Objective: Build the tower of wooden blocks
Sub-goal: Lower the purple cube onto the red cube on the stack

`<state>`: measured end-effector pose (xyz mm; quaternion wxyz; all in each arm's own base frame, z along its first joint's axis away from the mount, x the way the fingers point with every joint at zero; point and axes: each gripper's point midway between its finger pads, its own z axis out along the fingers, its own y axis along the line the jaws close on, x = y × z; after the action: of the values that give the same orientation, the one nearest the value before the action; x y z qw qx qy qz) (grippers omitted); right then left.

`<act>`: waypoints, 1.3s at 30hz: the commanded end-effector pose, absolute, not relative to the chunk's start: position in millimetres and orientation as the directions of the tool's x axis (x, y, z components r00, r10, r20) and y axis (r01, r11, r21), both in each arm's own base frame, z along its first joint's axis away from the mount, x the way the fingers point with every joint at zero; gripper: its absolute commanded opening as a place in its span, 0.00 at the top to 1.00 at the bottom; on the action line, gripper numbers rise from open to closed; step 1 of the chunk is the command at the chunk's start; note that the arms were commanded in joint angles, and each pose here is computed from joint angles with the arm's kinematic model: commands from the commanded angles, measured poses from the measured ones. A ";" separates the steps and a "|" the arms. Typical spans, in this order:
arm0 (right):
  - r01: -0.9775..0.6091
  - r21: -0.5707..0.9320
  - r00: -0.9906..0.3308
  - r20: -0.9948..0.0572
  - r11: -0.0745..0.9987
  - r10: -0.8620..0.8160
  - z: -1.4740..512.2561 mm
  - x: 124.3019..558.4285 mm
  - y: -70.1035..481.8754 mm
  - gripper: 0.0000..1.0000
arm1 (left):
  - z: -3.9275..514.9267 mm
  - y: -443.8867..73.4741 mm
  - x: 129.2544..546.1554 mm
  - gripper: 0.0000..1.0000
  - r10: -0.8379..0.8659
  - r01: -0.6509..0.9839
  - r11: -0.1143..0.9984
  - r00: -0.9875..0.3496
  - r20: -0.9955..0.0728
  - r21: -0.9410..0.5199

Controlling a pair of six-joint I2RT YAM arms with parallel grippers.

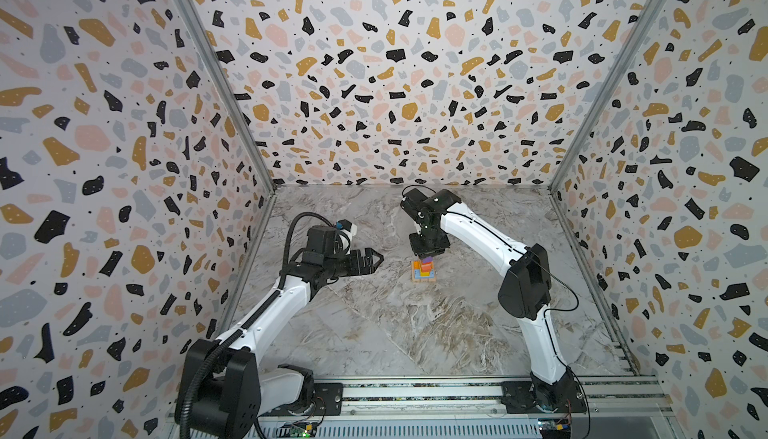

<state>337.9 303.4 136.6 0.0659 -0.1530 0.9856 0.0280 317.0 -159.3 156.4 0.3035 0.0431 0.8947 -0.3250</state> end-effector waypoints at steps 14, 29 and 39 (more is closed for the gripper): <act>-0.311 0.021 -0.942 -0.139 0.950 -0.306 142.4 336.8 301.9 0.69 | 162.8 -158.5 317.2 0.00 -0.137 0.286 0.772 -0.798 -0.587 -0.568; -0.315 0.022 -0.941 -0.138 0.949 -0.309 141.8 336.8 302.8 0.67 | 163.2 -158.5 317.1 0.00 -0.136 0.287 0.772 -0.797 -0.588 -0.567; -0.317 0.024 -0.940 -0.140 0.948 -0.311 142.3 337.4 303.2 0.66 | 162.6 -158.3 317.0 0.00 -0.137 0.285 0.772 -0.798 -0.586 -0.569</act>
<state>338.4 303.1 133.8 0.0642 -0.1546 0.9856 0.0246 317.5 -158.1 156.6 0.3034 0.0402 0.8946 -0.3257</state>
